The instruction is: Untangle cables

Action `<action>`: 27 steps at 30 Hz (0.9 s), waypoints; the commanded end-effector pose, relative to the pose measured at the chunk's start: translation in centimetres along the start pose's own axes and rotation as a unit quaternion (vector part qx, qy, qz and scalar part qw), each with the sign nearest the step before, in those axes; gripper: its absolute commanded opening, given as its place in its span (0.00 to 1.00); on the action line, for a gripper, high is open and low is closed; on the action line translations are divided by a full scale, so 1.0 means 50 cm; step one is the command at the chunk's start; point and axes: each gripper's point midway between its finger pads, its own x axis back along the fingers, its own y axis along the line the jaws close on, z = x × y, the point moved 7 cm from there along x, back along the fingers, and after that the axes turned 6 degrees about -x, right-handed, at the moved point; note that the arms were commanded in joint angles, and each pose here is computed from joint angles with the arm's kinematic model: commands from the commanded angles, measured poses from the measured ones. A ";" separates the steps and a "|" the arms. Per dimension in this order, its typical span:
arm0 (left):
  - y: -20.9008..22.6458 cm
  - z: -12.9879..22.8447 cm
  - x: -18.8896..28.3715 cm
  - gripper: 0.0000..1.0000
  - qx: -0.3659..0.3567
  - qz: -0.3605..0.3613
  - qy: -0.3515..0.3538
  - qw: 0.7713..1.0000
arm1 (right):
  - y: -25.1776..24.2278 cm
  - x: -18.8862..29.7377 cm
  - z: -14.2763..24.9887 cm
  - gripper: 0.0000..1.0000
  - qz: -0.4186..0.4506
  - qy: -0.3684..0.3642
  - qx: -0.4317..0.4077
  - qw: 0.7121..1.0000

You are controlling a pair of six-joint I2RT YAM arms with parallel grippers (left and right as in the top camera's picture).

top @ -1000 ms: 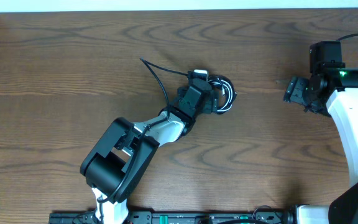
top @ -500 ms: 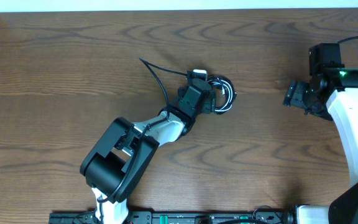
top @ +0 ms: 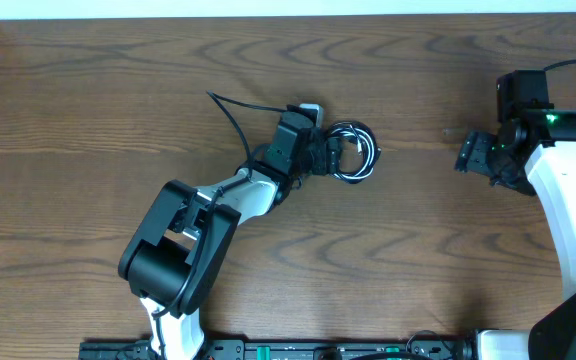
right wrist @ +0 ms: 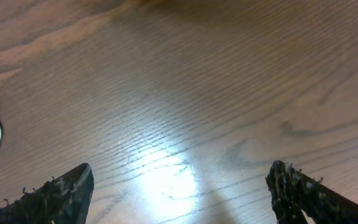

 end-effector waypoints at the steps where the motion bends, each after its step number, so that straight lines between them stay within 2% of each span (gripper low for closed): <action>1: -0.005 0.016 -0.012 0.80 -0.011 0.025 0.022 0.999 | 0.010 0.006 -0.002 0.86 -0.015 0.001 0.007 1.000; 9: 0.015 0.062 -0.044 0.79 -0.004 0.017 0.055 0.998 | 0.010 0.006 0.000 0.86 -0.015 0.005 0.007 1.000; 15: 0.021 0.076 -0.054 0.46 0.023 0.016 0.065 0.997 | 0.010 0.006 0.001 0.86 -0.014 0.006 0.008 1.000; 18: 0.021 0.070 -0.055 0.12 0.021 0.017 0.057 0.998 | 0.009 0.006 0.002 0.86 -0.014 0.007 0.008 1.000; 19: 0.021 0.068 -0.054 0.08 0.021 0.017 0.054 0.998 | 0.009 0.006 0.002 0.86 -0.014 0.007 0.008 1.000; 27: -0.004 0.020 -0.021 0.08 0.020 0.043 0.023 0.999 | 0.008 0.006 0.003 0.87 -0.013 0.009 0.014 1.000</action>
